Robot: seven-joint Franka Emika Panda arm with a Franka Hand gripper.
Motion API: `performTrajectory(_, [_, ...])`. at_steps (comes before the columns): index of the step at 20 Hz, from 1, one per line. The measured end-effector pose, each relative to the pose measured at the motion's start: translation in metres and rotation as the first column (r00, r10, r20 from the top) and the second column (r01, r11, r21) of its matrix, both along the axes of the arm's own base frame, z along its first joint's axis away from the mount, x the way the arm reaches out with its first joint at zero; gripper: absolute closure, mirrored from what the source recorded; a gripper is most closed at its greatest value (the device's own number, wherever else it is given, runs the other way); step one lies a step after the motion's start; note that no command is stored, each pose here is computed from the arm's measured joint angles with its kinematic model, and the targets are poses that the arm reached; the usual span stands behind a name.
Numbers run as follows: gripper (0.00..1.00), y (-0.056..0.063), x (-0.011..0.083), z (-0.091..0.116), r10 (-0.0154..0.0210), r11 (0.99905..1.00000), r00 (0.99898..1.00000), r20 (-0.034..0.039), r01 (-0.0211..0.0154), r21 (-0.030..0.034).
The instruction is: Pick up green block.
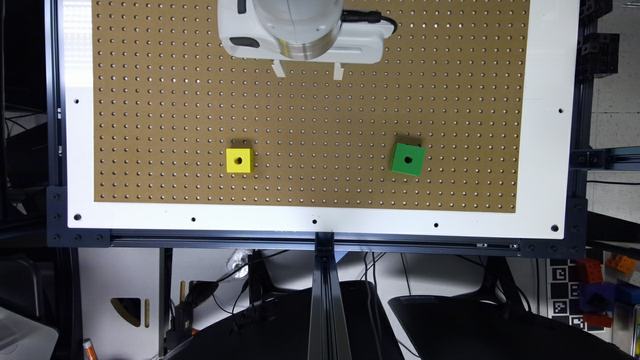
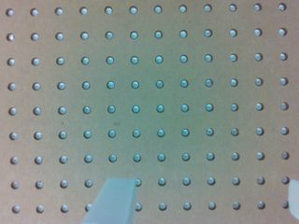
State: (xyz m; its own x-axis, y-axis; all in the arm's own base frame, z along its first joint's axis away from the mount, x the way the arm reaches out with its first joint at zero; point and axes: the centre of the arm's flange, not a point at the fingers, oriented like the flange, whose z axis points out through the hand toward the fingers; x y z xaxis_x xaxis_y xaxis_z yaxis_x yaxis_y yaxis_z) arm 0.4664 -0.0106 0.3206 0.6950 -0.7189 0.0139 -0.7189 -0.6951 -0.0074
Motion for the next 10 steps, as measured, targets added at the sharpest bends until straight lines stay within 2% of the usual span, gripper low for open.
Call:
performTrajectory(1, [0.0,0.0,-0.0001,0.0,0.0008,1.0,1.0,-0.0002,-0.0008,0.0])
performTrajectory(2, [0.0,0.002,0.0001,0.0,0.0033,0.999994,0.99999,0.0001,-0.0033,0.0006])
performTrajectory(3, [0.0,0.006,0.0006,0.001,0.008,0.999966,0.99997,0.0017,-0.0081,0.0017])
performTrajectory(4, [0.0,0.013,0.0019,0.002,0.0136,0.999903,0.99989,0.0053,-0.0137,0.0026])
performTrajectory(6, [0.0,0.032,0.0071,0.007,0.0213,0.999754,0.99962,0.0177,-0.0214,0.0058])
performTrajectory(7, [0.0,0.044,0.0122,0.009,0.0244,0.99968,0.9994,0.0247,-0.0245,0.0061])
performTrajectory(8, [0.0,0.052,0.0178,0.01,0.0262,0.999624,0.99924,0.0289,-0.0264,0.0075])
performTrajectory(9, [0.0,0.06,0.0258,0.01,0.0285,0.999531,0.99904,0.0334,-0.0289,0.0102])
performTrajectory(10, [0.0,0.065,0.034,0.009,0.03,0.999441,0.99891,0.0358,-0.0305,0.0136])
